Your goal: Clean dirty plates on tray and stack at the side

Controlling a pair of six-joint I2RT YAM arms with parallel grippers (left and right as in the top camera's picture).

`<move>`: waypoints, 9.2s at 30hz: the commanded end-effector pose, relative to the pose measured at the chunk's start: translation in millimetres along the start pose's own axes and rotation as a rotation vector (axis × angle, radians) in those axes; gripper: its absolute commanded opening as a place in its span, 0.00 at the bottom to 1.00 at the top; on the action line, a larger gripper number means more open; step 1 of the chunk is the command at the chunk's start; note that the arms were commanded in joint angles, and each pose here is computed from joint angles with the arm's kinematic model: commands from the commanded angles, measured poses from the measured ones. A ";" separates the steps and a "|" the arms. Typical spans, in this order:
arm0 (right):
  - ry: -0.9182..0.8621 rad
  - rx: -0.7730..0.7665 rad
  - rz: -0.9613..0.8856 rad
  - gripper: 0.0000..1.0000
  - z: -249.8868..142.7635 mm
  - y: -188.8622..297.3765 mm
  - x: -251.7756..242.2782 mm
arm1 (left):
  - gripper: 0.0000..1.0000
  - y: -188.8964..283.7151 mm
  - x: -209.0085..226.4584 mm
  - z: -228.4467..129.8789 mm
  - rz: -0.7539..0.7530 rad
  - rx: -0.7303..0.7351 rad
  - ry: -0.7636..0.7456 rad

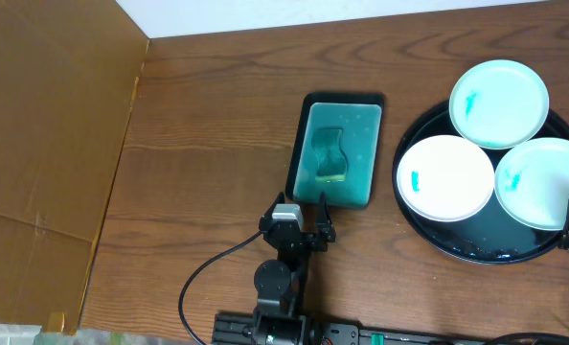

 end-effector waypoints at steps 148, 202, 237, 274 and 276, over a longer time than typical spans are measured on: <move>0.010 0.005 0.009 0.99 -1.4 -0.1 1.8 | 0.91 -200.6 5.0 -110.8 0.346 1.192 0.000; 0.010 0.005 0.009 0.99 -1.5 -0.1 1.8 | 0.07 -138.1 -42.6 76.3 0.286 0.800 0.200; 0.010 0.005 0.009 0.99 -1.5 -0.1 1.8 | 0.07 -126.4 -164.5 -27.5 0.160 1.049 0.530; 0.010 0.005 0.009 0.99 -1.5 -0.1 1.8 | 0.71 -140.8 -149.4 77.3 0.002 0.651 0.392; 0.010 0.005 0.009 0.99 -1.5 -0.1 1.8 | 0.77 -136.8 -121.5 94.4 0.081 0.598 0.406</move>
Point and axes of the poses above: each gripper's point midway between its finger pads, its own y axis back along the fingers, its own x axis along the line the jaws close on, z = x × y, the point moved 3 cm from there along y, back along the fingers, and after that the axes turned 9 degrees about y, right-handed, at the moved point
